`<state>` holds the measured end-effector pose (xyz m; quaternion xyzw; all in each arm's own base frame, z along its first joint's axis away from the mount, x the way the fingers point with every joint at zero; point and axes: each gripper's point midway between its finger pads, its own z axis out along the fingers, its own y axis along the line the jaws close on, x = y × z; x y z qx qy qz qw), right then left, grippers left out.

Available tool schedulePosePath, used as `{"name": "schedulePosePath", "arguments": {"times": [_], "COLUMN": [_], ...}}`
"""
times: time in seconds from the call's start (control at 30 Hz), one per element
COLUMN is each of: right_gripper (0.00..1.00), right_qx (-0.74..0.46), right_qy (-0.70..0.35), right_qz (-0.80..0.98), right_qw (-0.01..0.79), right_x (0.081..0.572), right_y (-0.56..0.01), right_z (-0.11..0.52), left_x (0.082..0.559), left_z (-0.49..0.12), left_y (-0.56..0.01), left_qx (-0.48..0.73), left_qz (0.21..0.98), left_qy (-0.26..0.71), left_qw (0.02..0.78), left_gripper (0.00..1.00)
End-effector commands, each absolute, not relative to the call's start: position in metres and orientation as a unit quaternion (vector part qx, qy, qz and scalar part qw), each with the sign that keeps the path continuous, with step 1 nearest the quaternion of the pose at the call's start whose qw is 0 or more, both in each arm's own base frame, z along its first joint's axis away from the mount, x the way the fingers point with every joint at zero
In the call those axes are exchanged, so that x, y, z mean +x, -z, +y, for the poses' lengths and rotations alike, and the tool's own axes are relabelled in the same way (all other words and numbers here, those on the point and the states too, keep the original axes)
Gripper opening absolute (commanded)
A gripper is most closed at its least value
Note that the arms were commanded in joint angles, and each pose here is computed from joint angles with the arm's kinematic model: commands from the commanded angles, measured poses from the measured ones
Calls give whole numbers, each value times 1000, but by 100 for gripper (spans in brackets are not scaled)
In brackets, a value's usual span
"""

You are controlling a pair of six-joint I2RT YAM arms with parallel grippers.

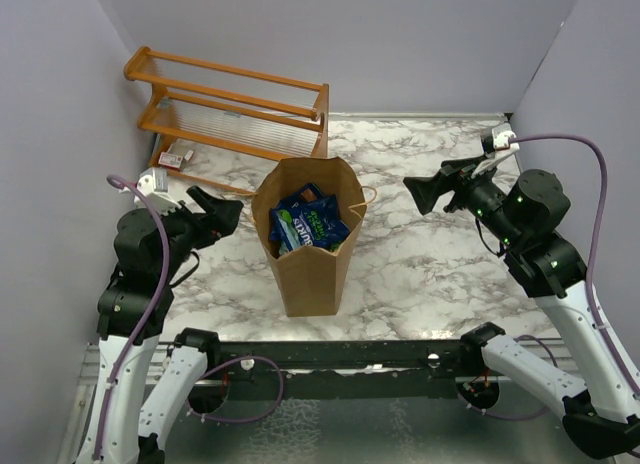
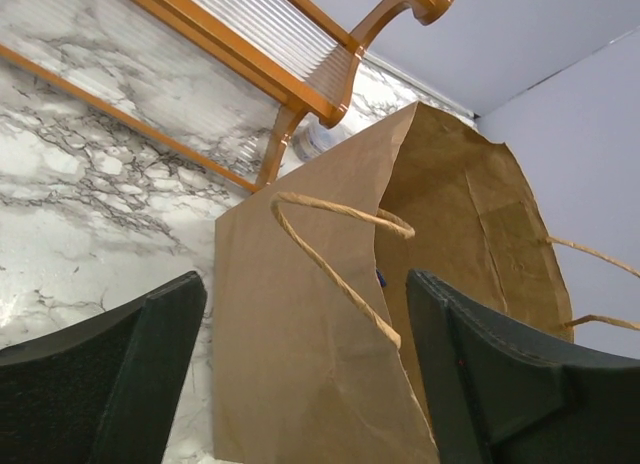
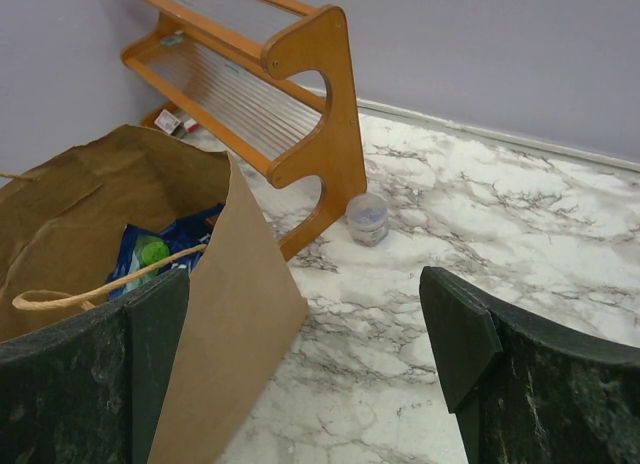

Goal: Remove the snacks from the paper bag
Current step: Adjust the paper bag at the center of the board.

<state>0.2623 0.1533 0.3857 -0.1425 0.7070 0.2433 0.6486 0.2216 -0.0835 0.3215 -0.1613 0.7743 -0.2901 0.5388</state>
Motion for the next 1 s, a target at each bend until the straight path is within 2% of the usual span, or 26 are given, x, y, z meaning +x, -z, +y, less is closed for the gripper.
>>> {"name": "schedulePosePath", "arguments": {"times": [0.0, 0.37, 0.63, 0.9, 0.97], "right_gripper": [99, 99, 99, 99, 99], "right_qx": [-149, -145, -145, -167, -173], "right_qy": [-256, -249, -242, -263, -273], "right_qz": [695, 698, 702, 706, 705], "right_qw": [655, 655, 654, 636, 631], "right_x": [260, 257, 256, 256, 255], "right_y": [-392, -390, -386, -379, -381], "right_z": [159, 154, 151, 164, 168], "left_x": [221, 256, 269, 283, 291], "left_z": [-90, -105, -103, -90, -89], "left_y": [-318, -306, -330, -365, -373], "left_qx": [-160, -188, -184, -183, -185], "left_qz": [770, 776, 757, 741, 735], "left_qy": [311, 341, 345, 310, 307], "left_qw": [534, 496, 524, 568, 575], "left_gripper": [80, 56, 38, 5, 0]}}
